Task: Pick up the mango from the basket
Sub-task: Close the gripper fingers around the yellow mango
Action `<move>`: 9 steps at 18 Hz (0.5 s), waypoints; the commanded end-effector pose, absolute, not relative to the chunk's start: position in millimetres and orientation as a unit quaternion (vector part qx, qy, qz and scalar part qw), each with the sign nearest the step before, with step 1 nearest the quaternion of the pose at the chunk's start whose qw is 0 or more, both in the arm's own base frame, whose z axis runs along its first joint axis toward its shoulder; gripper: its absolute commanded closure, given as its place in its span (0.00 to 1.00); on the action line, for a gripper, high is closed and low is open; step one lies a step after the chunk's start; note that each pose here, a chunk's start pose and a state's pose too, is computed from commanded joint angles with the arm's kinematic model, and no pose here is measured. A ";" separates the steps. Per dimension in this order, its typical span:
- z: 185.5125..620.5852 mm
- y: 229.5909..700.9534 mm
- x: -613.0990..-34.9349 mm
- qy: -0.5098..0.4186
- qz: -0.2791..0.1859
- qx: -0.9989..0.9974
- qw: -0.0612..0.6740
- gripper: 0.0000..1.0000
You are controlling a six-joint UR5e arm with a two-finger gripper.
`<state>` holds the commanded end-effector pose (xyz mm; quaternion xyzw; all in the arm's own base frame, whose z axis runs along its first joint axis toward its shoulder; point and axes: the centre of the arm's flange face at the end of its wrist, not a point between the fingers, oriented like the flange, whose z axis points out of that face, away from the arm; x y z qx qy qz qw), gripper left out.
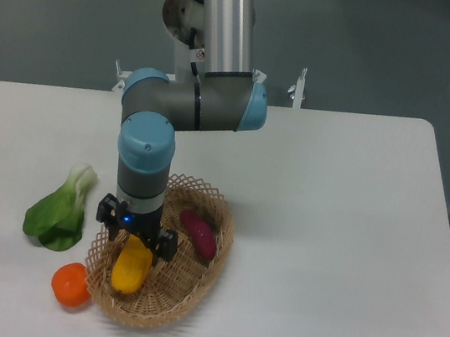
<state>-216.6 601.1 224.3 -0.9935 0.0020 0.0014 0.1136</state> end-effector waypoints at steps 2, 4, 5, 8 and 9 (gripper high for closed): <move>217.6 603.6 -218.2 0.002 -0.001 -0.994 0.110 0.00; 211.5 604.8 -220.2 0.001 0.001 -0.995 0.104 0.00; 211.1 605.3 -219.5 0.002 0.006 -0.995 0.101 0.00; 209.8 606.2 -218.9 0.003 0.005 -0.995 0.100 0.00; 209.8 605.8 -220.0 0.002 0.006 -0.995 0.100 0.00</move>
